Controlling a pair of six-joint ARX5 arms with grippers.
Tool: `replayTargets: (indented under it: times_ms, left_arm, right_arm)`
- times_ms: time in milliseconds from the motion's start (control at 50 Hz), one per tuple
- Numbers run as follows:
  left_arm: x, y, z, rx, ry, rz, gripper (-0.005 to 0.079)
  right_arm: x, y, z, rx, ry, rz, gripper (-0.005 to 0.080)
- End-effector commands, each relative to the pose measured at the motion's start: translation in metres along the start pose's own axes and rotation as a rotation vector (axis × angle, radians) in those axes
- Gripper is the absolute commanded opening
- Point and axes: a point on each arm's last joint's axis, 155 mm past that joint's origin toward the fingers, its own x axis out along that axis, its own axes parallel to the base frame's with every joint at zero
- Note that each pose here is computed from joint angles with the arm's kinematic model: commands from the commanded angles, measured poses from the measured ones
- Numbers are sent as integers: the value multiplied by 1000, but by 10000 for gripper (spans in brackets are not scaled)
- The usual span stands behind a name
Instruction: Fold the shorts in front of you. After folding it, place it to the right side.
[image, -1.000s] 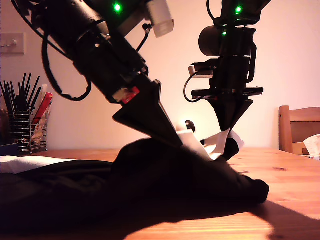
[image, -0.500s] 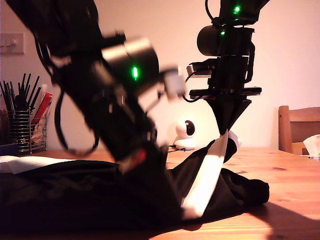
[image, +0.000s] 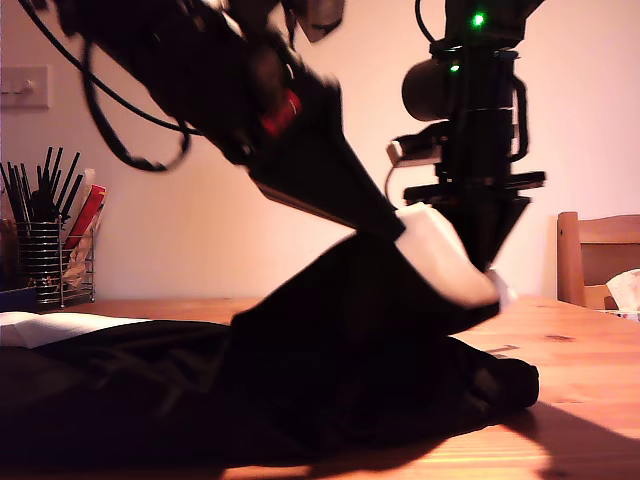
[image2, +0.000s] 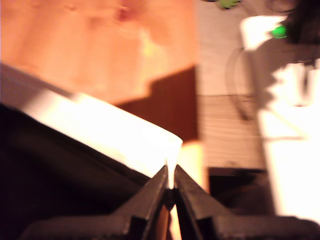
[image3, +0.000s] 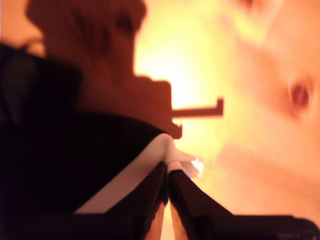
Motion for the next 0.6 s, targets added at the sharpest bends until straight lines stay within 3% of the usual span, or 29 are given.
replayTargets:
  times_ms: [0,140,420,580]
  left_arm:
    - [1,-7,1,1,-2,-14,-22]
    - [-3,11,-1,11,11,76,-22]
    - [-39,94,-13,-40,-1,345,-22]
    - [-58,129,-29,-105,-11,423,-22]
  right_arm:
    - [-13,-7,3,6,-30,-21,-11]
    - [-18,-10,16,16,-90,-28,-11]
    - [-24,-5,47,28,-215,-21,-11]
    - [-28,3,64,57,-282,21,-11]
